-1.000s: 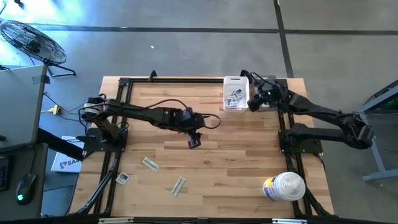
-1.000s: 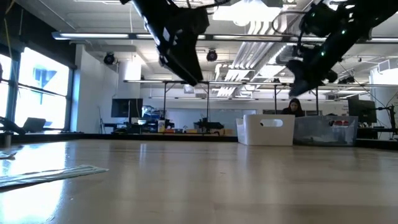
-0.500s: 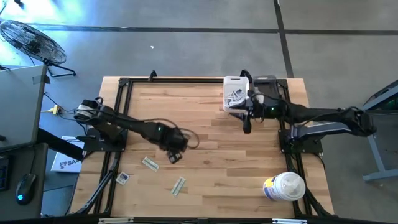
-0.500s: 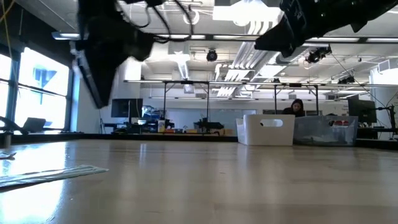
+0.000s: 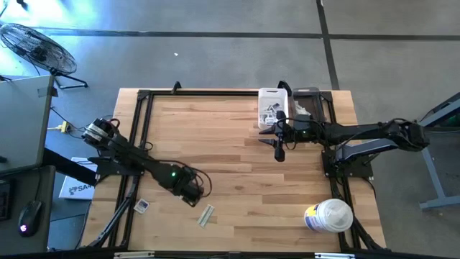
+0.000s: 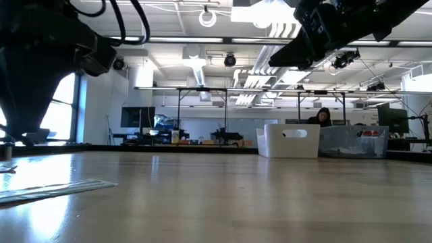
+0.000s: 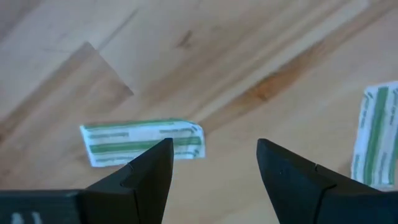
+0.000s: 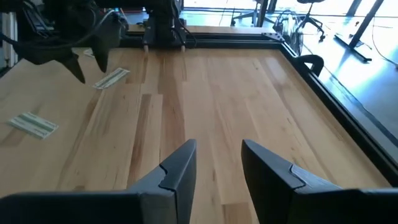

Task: Pick & Place First Aid Supplies
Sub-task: Put the bandage into the gray bin

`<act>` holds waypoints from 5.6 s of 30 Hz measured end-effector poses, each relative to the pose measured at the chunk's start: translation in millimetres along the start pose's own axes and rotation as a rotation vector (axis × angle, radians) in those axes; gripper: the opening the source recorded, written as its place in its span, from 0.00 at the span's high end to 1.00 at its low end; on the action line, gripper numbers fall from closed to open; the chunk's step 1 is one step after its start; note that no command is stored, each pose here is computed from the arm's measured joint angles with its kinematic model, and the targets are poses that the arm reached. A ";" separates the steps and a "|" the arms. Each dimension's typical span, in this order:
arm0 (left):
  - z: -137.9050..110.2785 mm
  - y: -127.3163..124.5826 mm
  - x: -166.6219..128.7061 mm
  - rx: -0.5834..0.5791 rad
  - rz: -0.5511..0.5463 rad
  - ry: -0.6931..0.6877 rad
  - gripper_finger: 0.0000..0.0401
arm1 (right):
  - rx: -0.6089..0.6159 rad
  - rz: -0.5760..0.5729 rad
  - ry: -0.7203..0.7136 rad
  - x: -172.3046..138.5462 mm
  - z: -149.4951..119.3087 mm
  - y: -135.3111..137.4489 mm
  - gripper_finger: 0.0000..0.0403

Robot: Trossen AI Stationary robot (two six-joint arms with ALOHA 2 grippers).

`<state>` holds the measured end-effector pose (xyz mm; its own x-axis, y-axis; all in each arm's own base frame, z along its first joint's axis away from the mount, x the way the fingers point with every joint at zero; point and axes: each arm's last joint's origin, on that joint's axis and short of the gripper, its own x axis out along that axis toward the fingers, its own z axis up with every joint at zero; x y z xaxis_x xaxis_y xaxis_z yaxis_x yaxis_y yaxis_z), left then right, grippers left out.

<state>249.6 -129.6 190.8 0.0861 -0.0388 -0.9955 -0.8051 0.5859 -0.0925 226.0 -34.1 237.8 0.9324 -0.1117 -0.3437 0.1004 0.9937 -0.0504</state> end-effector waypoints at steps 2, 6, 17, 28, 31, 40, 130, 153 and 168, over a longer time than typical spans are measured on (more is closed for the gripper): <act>-4.5 -3.2 4.6 -0.004 0.004 -0.006 0.43 | 0.003 0.000 0.000 0.0 0.0 0.0 0.70; -8.6 -9.7 18.5 0.002 0.016 0.008 0.43 | 0.030 0.000 -0.001 0.0 0.1 -0.1 0.70; -8.3 -13.1 39.2 -0.034 0.079 0.031 0.49 | 0.066 0.002 0.012 0.0 -1.2 0.1 0.70; -7.6 -15.8 39.3 -0.037 0.052 0.019 0.87 | 0.067 0.001 0.016 0.0 -1.5 0.0 0.70; -6.7 -15.8 39.0 -0.012 0.053 -0.011 0.96 | 0.067 0.001 0.016 0.0 -1.6 0.1 0.70; -5.2 -15.6 36.5 0.024 0.070 -0.057 1.00 | 0.070 0.009 0.015 0.0 -1.5 0.3 0.70; 46.8 -6.5 24.2 0.252 -0.093 -0.398 1.00 | -0.234 0.272 -0.122 12.1 4.8 32.3 0.70; 169.6 -21.0 10.7 0.660 -0.718 -0.691 1.00 | -0.428 0.237 0.066 63.1 -40.8 39.2 0.50; 172.1 -22.0 7.8 0.654 -0.669 -0.777 1.00 | -0.384 0.231 0.132 71.9 -53.4 34.0 0.87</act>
<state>369.0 -3.4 188.3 0.8803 -0.1257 -0.4575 -0.0385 0.9422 -0.3329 278.0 -9.0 161.3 0.8605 0.0864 -0.5021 -0.2634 0.9190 -0.2934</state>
